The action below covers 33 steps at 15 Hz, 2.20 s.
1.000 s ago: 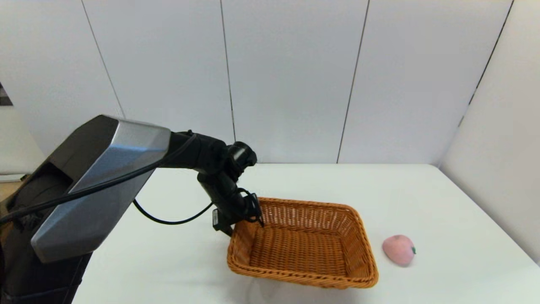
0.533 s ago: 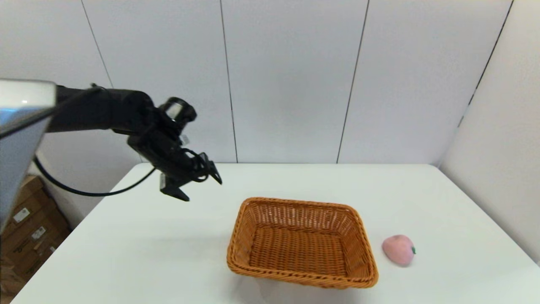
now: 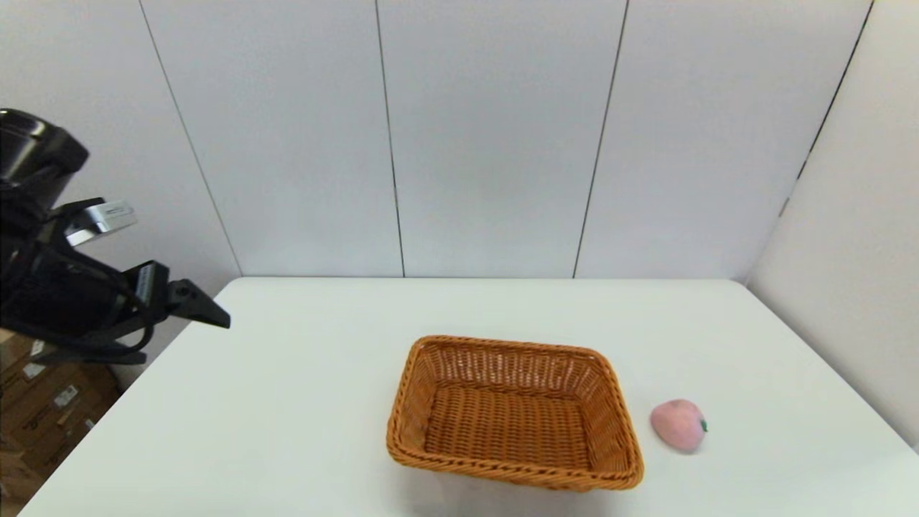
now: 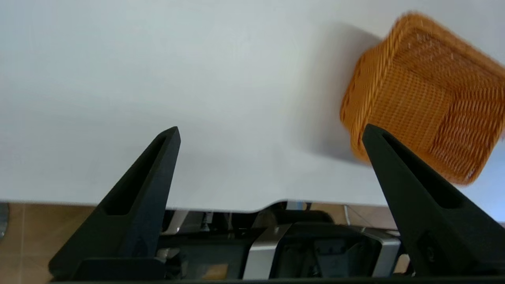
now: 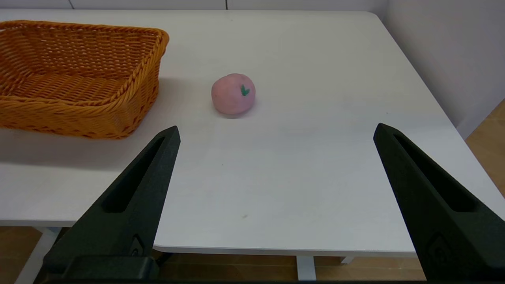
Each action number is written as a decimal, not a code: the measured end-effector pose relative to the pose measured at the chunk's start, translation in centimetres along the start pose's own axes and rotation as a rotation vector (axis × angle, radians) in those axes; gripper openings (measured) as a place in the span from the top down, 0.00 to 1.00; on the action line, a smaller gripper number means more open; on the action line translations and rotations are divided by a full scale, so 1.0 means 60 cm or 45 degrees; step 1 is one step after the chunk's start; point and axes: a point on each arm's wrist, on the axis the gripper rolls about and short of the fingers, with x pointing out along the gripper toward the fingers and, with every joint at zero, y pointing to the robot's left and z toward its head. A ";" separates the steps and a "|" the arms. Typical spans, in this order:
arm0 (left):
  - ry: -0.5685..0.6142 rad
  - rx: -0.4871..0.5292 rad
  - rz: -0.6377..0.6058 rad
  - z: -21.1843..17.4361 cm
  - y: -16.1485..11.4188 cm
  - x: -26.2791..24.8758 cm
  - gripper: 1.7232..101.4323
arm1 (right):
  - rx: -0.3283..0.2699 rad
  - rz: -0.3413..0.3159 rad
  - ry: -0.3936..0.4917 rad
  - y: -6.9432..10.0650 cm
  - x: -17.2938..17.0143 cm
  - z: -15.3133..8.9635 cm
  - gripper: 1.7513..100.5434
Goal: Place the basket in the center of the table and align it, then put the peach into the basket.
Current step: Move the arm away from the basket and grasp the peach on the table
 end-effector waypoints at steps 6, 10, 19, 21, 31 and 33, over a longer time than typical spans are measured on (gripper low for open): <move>-0.292 0.079 -0.018 -0.207 0.061 -0.110 0.06 | 0.001 0.001 0.001 0.000 0.000 0.000 0.03; -0.507 0.215 -0.012 -0.342 0.111 -0.117 0.05 | 0.000 0.001 0.001 0.000 0.000 0.000 0.03; -1.131 0.458 0.139 -0.433 0.179 0.010 0.04 | 0.002 0.002 0.001 0.000 0.000 0.000 0.03; -1.197 0.506 0.115 -0.444 0.186 0.023 0.04 | 0.001 0.001 0.001 0.000 0.000 0.000 0.03; -1.276 0.557 0.036 -0.462 0.194 0.041 0.04 | 0.038 -0.013 0.261 0.001 0.049 0.138 0.03; -1.277 0.554 0.035 -0.462 0.194 0.040 0.04 | 0.032 0.000 0.443 0.003 0.107 0.177 0.03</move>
